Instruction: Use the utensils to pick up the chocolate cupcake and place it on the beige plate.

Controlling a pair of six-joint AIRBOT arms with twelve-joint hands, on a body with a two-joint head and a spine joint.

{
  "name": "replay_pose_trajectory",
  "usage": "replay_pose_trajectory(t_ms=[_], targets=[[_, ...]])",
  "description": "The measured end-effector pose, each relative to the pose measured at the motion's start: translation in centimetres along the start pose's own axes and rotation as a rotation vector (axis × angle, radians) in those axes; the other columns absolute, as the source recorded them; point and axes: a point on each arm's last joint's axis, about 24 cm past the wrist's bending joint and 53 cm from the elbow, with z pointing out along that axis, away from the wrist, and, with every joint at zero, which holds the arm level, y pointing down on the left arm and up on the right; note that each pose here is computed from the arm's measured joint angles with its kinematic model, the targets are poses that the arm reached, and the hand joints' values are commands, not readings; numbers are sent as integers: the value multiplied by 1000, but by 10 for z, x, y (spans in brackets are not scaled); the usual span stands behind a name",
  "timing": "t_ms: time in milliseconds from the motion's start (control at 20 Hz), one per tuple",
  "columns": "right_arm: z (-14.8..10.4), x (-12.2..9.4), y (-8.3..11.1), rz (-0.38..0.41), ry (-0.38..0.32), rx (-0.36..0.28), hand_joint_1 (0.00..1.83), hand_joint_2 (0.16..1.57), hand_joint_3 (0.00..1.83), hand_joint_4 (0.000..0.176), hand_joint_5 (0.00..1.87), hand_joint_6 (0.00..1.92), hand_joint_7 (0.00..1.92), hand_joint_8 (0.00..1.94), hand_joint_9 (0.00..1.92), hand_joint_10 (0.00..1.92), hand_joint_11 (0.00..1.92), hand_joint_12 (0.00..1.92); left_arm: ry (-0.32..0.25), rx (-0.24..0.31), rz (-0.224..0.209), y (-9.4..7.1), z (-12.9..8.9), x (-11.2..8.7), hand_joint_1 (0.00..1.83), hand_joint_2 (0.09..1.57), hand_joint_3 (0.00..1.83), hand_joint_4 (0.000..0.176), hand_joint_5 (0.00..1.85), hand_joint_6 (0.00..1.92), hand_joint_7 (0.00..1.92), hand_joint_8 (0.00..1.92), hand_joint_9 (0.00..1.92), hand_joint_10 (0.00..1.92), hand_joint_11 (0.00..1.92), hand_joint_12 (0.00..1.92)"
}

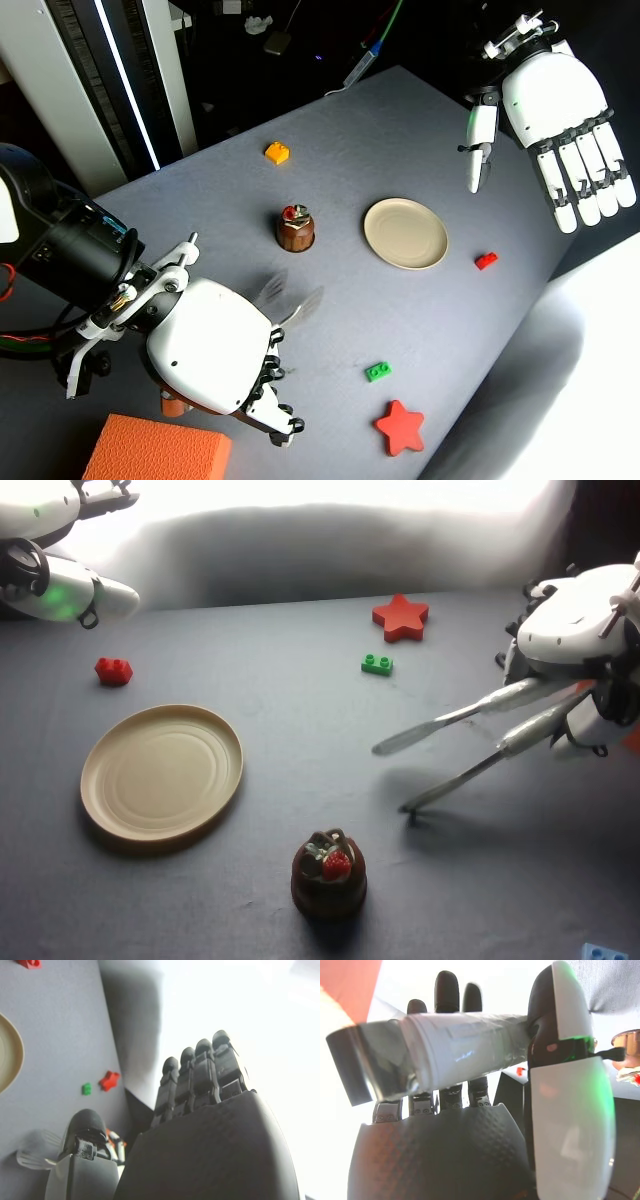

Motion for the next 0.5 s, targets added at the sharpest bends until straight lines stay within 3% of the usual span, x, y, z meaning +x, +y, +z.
replay_pose_trajectory(t_ms=[50,100,150,200,250,500], targets=[[-1,1,4,-4,0,-9,947,1111,0,0,837,117,868,0,478,0,0,903,0,1,0,0,0,0,0,1225,2,0,60,2,25,2,1,0,0,0],[-2,2,6,-3,2,-14,982,1159,0,96,871,926,897,0,477,0,0,907,0,0,0,0,0,0,0,1227,2,0,77,8,39,7,12,5,4,2],[-3,3,9,-3,4,-21,951,1120,0,0,742,527,876,0,470,5,0,818,0,0,0,0,0,0,10,1225,1,0,84,9,43,7,15,5,1,1],[-4,1,10,-1,-1,-23,948,1100,0,0,771,257,872,0,461,2,0,849,0,0,0,0,0,0,1,1223,0,0,86,8,49,8,25,8,16,7],[-6,-2,12,3,-7,-28,949,1091,0,0,798,127,878,1,460,1,0,876,0,0,0,0,0,0,0,1221,0,0,91,9,55,9,30,9,22,11],[-11,-6,11,1,-16,-25,934,1061,0,0,815,13,853,3,486,4,0,905,0,-1,0,0,0,0,0,1222,0,0,83,2,42,1,25,4,14,9]])
